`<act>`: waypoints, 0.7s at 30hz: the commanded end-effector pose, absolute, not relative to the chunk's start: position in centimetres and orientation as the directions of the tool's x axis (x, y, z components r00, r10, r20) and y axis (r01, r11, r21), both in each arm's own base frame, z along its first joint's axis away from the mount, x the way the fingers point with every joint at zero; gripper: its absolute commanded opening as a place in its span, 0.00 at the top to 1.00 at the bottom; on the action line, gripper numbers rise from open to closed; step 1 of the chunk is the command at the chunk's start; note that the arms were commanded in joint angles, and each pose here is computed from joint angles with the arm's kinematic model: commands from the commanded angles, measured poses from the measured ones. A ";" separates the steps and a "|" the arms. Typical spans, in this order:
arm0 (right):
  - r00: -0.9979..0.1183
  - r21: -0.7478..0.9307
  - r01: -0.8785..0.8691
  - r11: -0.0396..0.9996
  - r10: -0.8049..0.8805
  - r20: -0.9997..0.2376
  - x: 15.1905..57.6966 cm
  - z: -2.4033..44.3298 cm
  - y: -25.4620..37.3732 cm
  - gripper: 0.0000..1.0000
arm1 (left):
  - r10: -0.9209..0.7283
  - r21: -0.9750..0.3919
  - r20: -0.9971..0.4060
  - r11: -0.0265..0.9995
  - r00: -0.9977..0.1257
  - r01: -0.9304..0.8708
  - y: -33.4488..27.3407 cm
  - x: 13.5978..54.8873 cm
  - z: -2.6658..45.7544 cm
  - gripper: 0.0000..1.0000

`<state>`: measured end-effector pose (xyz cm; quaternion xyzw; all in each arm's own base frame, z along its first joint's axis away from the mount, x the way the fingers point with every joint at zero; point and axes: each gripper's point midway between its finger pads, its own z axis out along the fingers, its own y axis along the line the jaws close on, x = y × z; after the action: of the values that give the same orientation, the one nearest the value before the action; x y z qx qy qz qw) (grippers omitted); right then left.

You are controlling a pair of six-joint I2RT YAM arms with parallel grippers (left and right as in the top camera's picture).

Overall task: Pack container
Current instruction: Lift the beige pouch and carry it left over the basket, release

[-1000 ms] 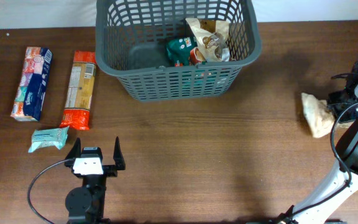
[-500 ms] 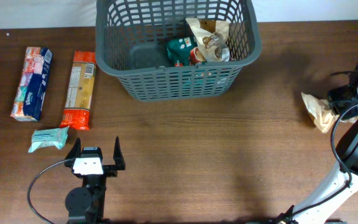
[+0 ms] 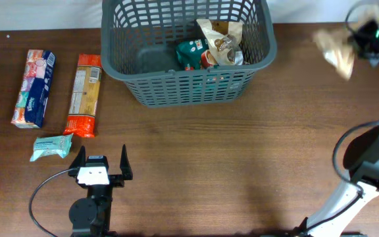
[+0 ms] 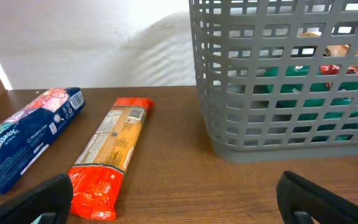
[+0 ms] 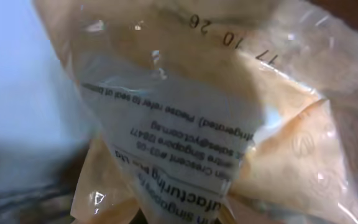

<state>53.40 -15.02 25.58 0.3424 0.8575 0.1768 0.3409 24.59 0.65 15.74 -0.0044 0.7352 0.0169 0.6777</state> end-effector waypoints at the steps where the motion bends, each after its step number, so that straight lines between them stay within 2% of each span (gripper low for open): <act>1: -0.496 0.585 0.134 0.800 0.565 -0.660 52.1 38.9 -8.6 0.96 | 0.013 0.015 -0.997 1.000 -0.079 -0.025 0.6 24.6 15.6 0.01; 6: -0.478 0.553 -0.088 0.828 0.452 -0.753 50.2 45.5 -1.4 0.96 | 0.013 0.015 -0.997 1.000 -0.079 -0.025 0.6 24.6 15.6 0.01; 9: -0.488 0.521 -0.233 0.821 0.365 -0.793 49.3 47.2 3.4 0.96 | 0.013 0.015 -0.997 1.000 -0.079 -0.025 0.6 24.6 15.6 0.01; 17: -0.456 0.310 -0.547 0.778 0.034 -0.890 47.9 46.0 15.2 0.96 | 0.013 0.015 -0.997 1.000 -0.079 -0.025 0.6 24.6 15.6 0.01; 21: -0.427 0.234 -0.618 0.750 -0.071 -0.901 48.3 44.1 19.7 0.96 | 0.013 0.015 -0.997 1.000 -0.079 -0.025 0.6 24.6 15.6 0.01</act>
<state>48.32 17.15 44.21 -0.1520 0.8150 0.3022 0.4705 24.59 0.65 15.74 -0.0044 0.7352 0.0169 0.6777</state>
